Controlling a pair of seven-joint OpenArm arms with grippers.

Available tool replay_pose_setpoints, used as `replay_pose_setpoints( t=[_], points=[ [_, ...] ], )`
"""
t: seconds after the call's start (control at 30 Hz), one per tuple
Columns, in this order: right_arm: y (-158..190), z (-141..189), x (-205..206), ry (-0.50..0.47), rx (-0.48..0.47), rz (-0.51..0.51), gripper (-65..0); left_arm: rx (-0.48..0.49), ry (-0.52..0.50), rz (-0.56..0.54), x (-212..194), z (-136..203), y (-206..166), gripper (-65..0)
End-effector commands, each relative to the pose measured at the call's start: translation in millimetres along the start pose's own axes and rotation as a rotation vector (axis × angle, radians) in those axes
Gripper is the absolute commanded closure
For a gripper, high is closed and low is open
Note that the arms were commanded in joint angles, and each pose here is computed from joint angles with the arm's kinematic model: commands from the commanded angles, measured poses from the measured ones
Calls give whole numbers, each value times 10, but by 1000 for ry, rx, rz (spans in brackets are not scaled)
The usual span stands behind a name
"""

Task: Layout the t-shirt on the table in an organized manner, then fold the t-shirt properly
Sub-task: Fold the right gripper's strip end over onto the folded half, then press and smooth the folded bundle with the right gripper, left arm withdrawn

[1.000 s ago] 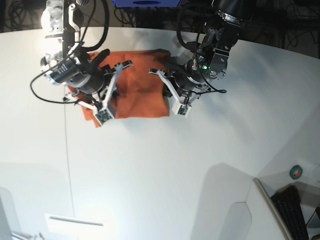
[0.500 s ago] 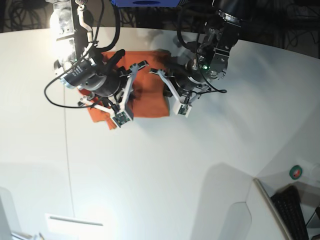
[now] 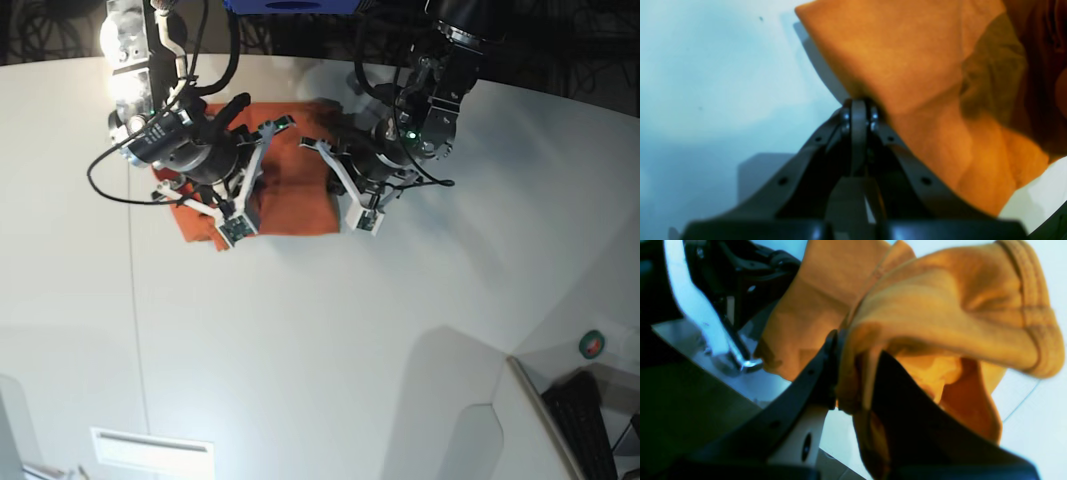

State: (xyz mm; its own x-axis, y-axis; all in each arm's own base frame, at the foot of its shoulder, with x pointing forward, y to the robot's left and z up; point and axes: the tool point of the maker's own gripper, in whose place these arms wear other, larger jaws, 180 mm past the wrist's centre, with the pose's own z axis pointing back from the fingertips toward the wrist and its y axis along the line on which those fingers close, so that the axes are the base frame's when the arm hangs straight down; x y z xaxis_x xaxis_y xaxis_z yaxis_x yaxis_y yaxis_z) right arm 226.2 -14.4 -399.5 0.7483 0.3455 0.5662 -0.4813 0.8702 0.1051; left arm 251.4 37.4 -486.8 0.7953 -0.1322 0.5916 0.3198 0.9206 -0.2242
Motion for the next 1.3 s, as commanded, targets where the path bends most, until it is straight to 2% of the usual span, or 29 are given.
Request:
replay_pose_setpoints(
  t=[0.0,0.2,0.3,0.6,0.9,1.0,1.17,1.27],
  points=[
    [-7,38,145,-51,-2,-4,0,-11,-36,-1,118,7,-29,0],
    [27,34,368,-93,-1,26,0,-11,-36,-1,118,7,-29,0],
    [15,28,410,-100,-13,8,0,-10,-37,-2,121,10,-23,0],
    [-24,23,328,-79,-21,17,0,-11,-43,-4,143,17,-29,0],
    [-46,-147,209,-24,-10,1,0,-14,-34,3,85,29,-43,0],
    [-48,-164,201,-20,-9,-2,0,-16,-59,-2,148,90,-62,0],
    [-57,-163,217,-23,-12,-5,0,53,-123,31,257,336,227,0],
    [-36,-191,195,-14,-5,-9,0,108,-113,15,162,497,497,0]
  ],
)
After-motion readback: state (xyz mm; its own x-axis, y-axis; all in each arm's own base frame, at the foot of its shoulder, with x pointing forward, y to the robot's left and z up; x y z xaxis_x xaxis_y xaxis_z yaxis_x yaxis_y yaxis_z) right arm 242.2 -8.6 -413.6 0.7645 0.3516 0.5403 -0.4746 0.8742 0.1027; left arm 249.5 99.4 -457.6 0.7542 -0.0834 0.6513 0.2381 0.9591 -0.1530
